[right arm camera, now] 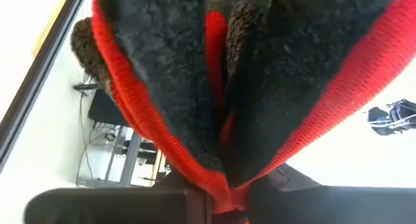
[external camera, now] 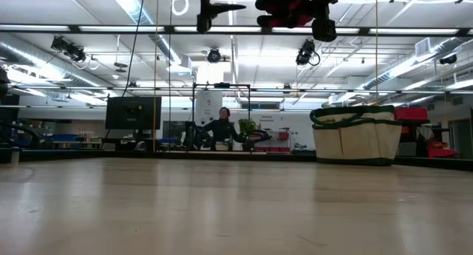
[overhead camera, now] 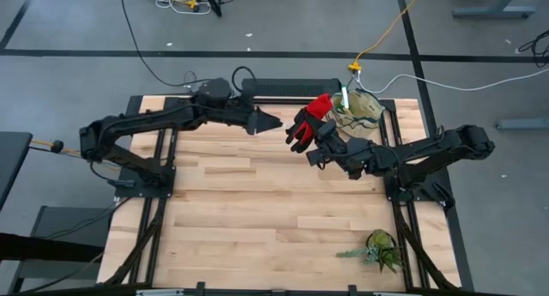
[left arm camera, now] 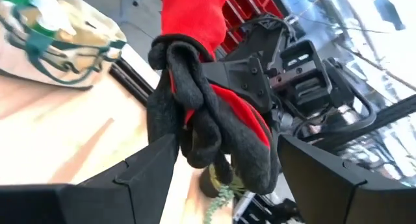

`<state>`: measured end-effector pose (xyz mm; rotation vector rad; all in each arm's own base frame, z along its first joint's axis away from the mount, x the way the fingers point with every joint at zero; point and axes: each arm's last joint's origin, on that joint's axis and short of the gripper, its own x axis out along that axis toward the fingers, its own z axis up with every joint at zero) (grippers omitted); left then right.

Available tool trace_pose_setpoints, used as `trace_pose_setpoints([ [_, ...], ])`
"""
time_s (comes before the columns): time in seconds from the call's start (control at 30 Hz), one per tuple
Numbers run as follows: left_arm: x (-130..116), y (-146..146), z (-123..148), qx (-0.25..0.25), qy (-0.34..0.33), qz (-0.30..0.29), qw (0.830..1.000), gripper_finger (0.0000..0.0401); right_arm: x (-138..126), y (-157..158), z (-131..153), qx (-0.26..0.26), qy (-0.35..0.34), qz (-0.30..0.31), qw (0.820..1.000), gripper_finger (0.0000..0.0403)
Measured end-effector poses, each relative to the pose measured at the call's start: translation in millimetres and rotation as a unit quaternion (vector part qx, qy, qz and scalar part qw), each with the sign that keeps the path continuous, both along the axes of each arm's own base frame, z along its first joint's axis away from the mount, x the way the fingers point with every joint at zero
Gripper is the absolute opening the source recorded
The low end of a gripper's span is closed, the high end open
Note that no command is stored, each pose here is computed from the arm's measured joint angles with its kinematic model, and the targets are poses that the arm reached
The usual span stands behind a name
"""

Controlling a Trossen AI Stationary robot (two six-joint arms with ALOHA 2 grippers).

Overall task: Pick & Place Garden tools in Gardening bag
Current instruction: Put the red gloves into the gardening bag

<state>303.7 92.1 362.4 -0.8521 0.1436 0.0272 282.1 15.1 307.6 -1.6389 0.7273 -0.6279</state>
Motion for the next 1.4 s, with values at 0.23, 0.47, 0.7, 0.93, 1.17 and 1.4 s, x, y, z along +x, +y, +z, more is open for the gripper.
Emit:
trace_pose_setpoints([
  [0.23, -14.6, -4.2, 10.1, 0.066, 0.006, 0.021, 0.998, 0.0277, -0.1, -0.2, 0.0, 0.02, -0.023, -0.002, 1.0, 0.0058],
  [0.47, -11.2, -6.2, 4.5, 0.126, 0.029, 0.035, 0.991, 0.0277, 0.1, -1.6, 0.0, 0.054, -0.061, -0.002, 0.997, 0.0059],
  [0.7, -10.0, -10.5, 1.2, 0.162, 0.048, 0.047, 0.984, 0.0277, 0.2, -5.2, 0.0, 0.073, -0.084, -0.008, 0.994, 0.0059],
  [0.93, -8.7, -16.8, -1.8, 0.196, 0.067, 0.046, 0.977, 0.0277, 0.6, -12.7, -2.7, 0.141, -0.152, -0.018, 0.978, 0.0059],
  [1.17, -6.8, -26.8, -3.8, 0.26, 0.086, 0.047, 0.961, 0.0277, 0.5, -23.7, -5.3, 0.209, -0.229, -0.037, 0.95, 0.0059],
  [1.4, -5.2, -34.3, -3.9, 0.325, 0.088, 0.029, 0.941, 0.0277, -0.1, -32.3, -8.2, 0.243, -0.266, -0.054, 0.931, 0.0059],
])
